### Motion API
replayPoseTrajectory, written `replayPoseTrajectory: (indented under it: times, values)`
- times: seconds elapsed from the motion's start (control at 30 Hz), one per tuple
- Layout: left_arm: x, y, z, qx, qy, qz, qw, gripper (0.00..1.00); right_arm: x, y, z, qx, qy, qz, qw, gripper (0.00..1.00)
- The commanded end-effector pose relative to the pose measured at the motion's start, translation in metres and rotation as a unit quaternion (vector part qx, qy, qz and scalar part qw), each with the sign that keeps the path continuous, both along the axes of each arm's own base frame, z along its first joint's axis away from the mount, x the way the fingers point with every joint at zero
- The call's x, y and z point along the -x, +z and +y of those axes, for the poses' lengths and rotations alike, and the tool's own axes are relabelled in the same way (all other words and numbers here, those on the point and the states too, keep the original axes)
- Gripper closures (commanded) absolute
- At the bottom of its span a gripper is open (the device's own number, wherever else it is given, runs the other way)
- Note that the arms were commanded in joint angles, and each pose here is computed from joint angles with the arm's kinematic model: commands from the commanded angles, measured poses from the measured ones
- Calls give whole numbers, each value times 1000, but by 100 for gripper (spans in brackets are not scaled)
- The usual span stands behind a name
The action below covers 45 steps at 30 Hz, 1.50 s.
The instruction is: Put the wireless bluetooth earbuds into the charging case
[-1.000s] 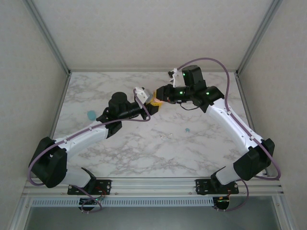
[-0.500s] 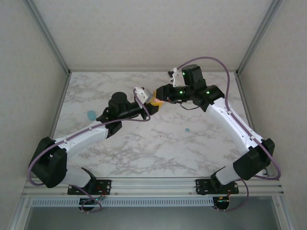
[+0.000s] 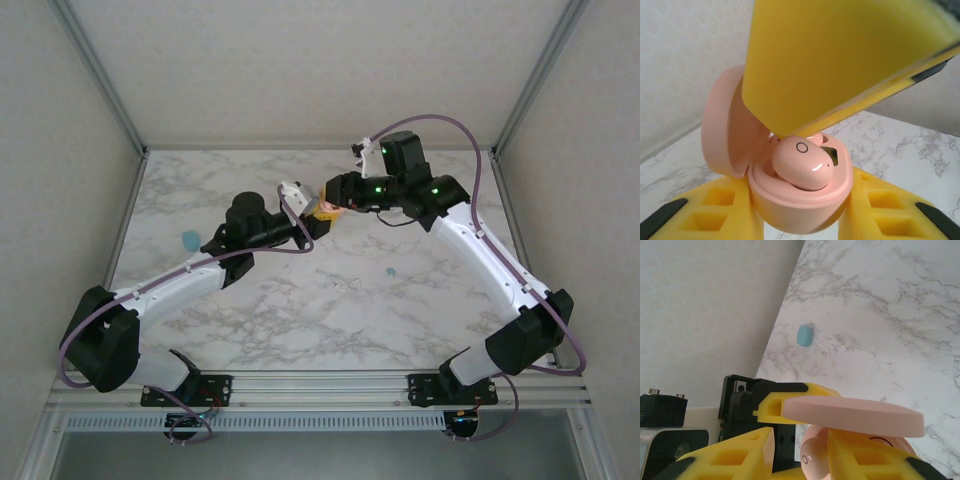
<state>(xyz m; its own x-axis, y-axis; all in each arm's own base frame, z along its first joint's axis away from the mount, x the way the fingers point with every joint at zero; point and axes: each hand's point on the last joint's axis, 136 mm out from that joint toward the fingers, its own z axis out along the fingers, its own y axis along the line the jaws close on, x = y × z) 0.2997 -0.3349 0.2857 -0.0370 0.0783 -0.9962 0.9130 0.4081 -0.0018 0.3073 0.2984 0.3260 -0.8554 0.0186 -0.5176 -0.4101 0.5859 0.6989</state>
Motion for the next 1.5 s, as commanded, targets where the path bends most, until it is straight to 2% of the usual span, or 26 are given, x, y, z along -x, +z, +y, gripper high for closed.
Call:
replayPoseTrajectory:
  times: [0.0,0.57,0.73,0.8,0.87,1.0,1.17,1.3,1.47]
  values:
    - [3,22,-1,19,-2,-29,999,86,-2,17,0,-7,0,-24,1000,65]
    - [4,23,2,16,4,-35,999,86,11,45,-16,-27,-16,-86,996,63]
    - [5,20,3,6,3,-37,999,86,-4,44,-44,16,-94,-132,987,64]
    - [7,20,3,3,-1,-38,999,86,-17,34,-61,45,-137,-119,982,65]
    - [9,21,2,2,-10,-38,999,86,-26,31,-65,42,-146,-99,983,65]
    - [14,20,0,-8,-25,-31,999,86,-37,30,-50,13,-113,-68,991,61]
    - [16,23,0,-5,-29,-31,999,86,-45,18,-31,13,-78,-24,997,55]
    - [16,27,3,5,-21,-33,999,86,-38,3,-18,11,-32,13,999,52]
    - [12,32,4,15,-8,-37,999,86,-15,-3,-15,0,14,27,1000,53]
